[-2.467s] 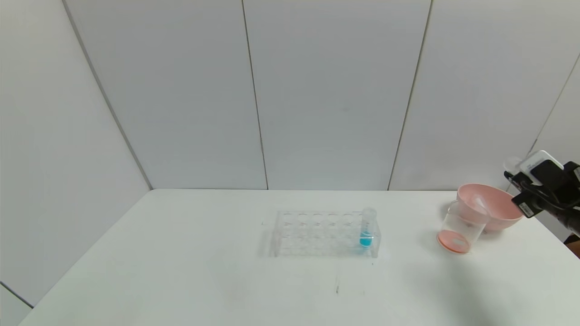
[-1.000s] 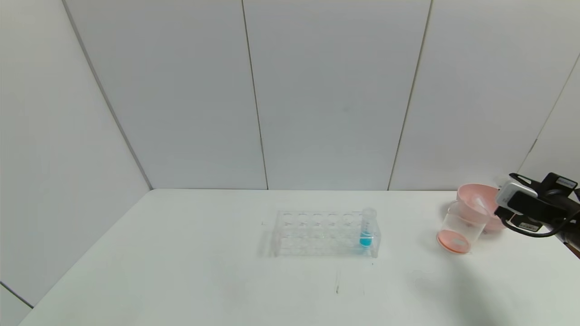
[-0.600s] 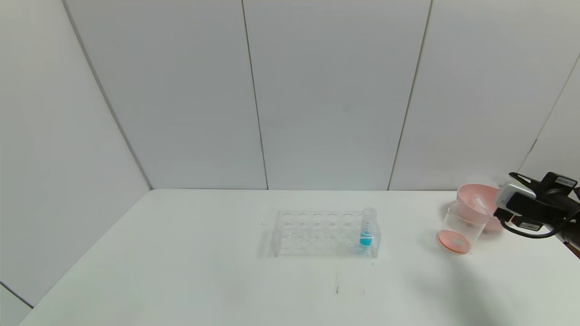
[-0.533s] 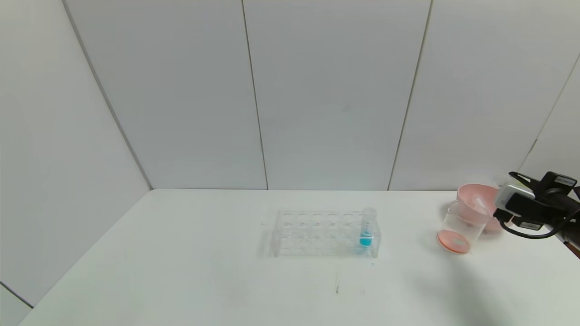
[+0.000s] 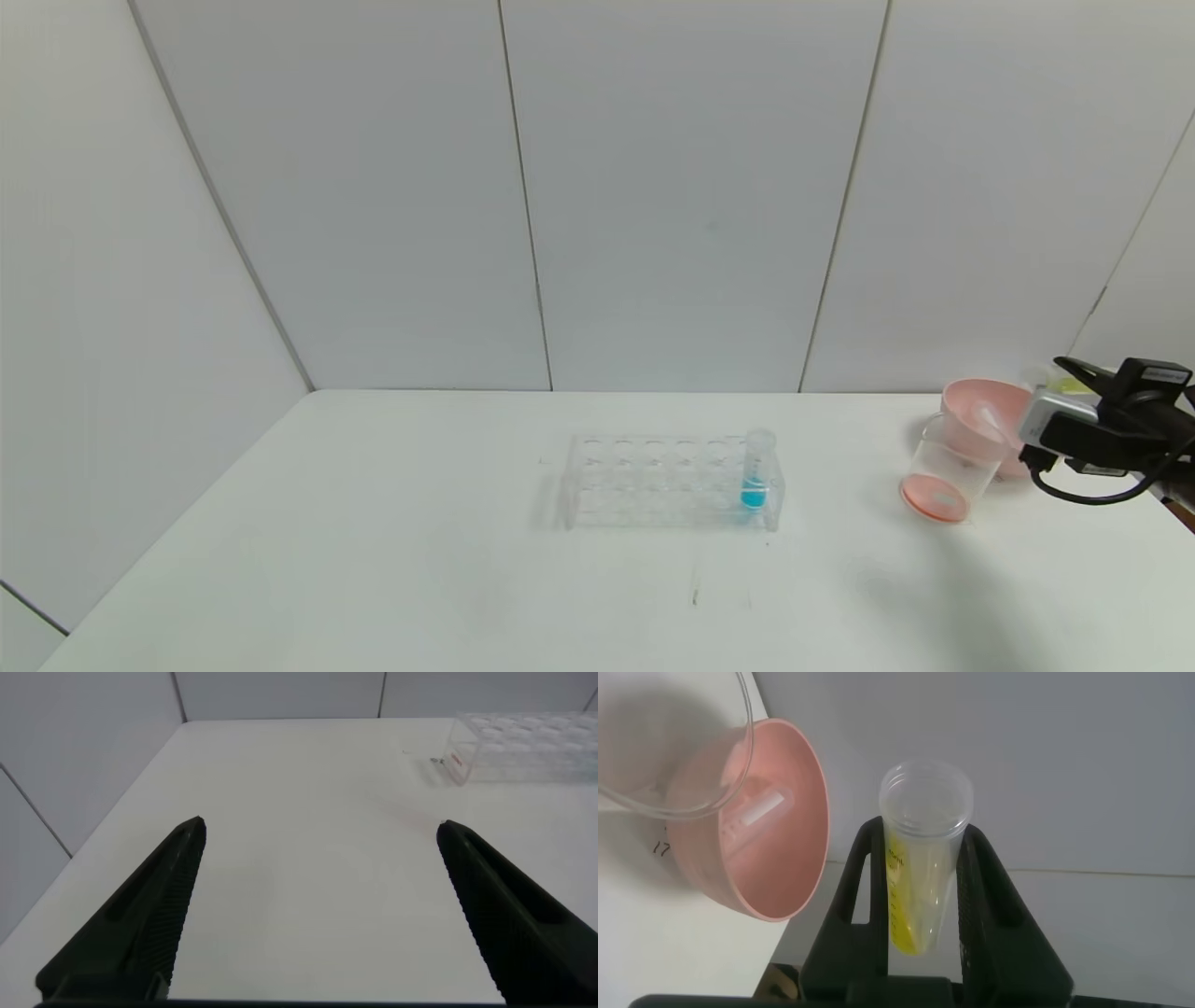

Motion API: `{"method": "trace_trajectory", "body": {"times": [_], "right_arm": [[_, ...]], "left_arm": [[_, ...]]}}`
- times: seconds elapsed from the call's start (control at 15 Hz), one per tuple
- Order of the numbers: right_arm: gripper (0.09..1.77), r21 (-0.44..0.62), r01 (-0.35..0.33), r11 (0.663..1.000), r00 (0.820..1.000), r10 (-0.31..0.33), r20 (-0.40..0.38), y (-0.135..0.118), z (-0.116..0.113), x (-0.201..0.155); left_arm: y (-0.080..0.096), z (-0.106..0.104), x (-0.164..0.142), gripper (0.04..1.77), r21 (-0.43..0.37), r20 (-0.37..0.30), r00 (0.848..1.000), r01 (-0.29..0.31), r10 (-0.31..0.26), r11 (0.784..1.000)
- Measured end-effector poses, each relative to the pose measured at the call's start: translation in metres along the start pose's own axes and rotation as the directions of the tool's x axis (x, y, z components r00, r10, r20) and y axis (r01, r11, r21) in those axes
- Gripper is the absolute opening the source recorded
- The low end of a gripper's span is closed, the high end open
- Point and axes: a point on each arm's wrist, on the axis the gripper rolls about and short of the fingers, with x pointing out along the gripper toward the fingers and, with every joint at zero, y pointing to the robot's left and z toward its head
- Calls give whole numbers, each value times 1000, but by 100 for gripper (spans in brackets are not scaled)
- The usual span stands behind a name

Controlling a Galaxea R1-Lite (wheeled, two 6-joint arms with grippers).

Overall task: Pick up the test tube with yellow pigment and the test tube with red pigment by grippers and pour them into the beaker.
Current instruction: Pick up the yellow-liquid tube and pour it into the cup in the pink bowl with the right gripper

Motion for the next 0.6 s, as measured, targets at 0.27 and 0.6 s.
{"method": "trace_trajectory", "body": {"times": [0.27,0.6], "right_arm": [[49,-9,-4,1000,1000,4,4,1,2,0],[49,-58,0,998,1000,-1,-10,0,2,0]], "left_arm": [[0,0,0,176,0,0,1000,0,0,1000],[0,0,0,176,0,0,1000,0,0,1000]]}}
